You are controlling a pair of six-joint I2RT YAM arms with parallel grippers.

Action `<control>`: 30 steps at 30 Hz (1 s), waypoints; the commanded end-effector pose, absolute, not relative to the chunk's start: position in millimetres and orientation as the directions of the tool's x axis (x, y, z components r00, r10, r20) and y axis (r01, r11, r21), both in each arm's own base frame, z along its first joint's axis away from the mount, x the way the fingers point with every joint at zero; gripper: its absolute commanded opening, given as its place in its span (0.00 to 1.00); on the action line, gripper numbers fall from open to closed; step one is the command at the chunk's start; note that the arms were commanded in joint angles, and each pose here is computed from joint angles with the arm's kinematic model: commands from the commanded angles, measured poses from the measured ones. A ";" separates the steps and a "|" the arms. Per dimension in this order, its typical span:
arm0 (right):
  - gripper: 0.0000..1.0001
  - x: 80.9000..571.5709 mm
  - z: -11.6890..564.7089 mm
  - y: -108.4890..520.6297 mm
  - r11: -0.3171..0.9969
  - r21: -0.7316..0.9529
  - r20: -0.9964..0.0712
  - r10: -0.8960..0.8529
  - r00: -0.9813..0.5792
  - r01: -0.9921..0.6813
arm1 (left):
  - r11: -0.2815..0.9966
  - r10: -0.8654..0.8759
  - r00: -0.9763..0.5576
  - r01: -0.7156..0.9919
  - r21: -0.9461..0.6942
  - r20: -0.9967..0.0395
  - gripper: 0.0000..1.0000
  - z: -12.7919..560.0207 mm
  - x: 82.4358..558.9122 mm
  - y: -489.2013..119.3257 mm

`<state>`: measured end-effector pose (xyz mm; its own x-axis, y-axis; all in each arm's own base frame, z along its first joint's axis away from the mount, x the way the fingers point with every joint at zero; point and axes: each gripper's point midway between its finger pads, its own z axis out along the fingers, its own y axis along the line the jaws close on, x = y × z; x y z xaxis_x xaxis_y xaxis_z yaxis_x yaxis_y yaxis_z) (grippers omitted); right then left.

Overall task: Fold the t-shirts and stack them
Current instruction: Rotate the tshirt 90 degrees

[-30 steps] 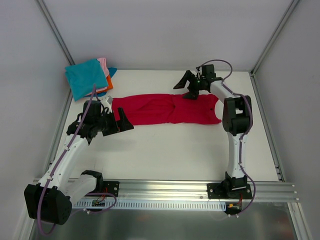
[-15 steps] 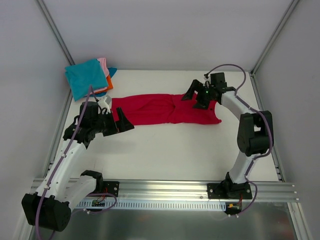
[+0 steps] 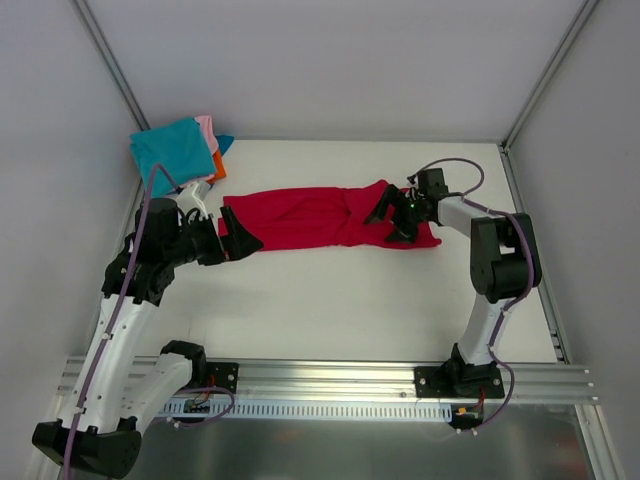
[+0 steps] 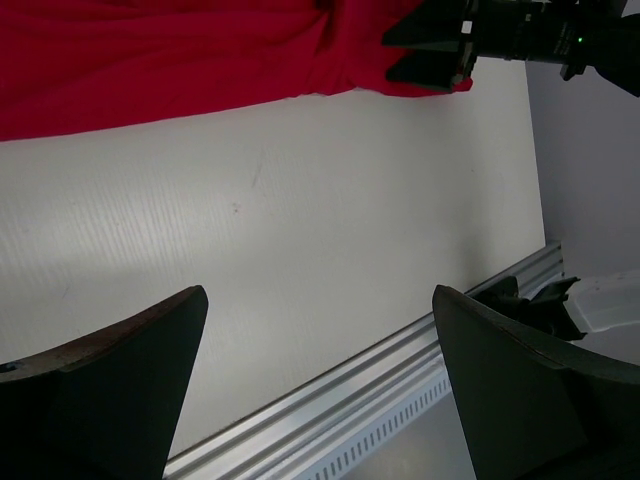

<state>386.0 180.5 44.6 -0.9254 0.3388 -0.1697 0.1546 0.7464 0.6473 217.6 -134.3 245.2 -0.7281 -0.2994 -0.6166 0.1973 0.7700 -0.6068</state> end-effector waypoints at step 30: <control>1.00 525.9 64.8 100.5 0.793 0.524 -0.228 0.481 -0.847 0.310 | 0.802 -0.244 -0.743 0.208 -0.561 -0.624 0.99 265.0 214.1 -130.0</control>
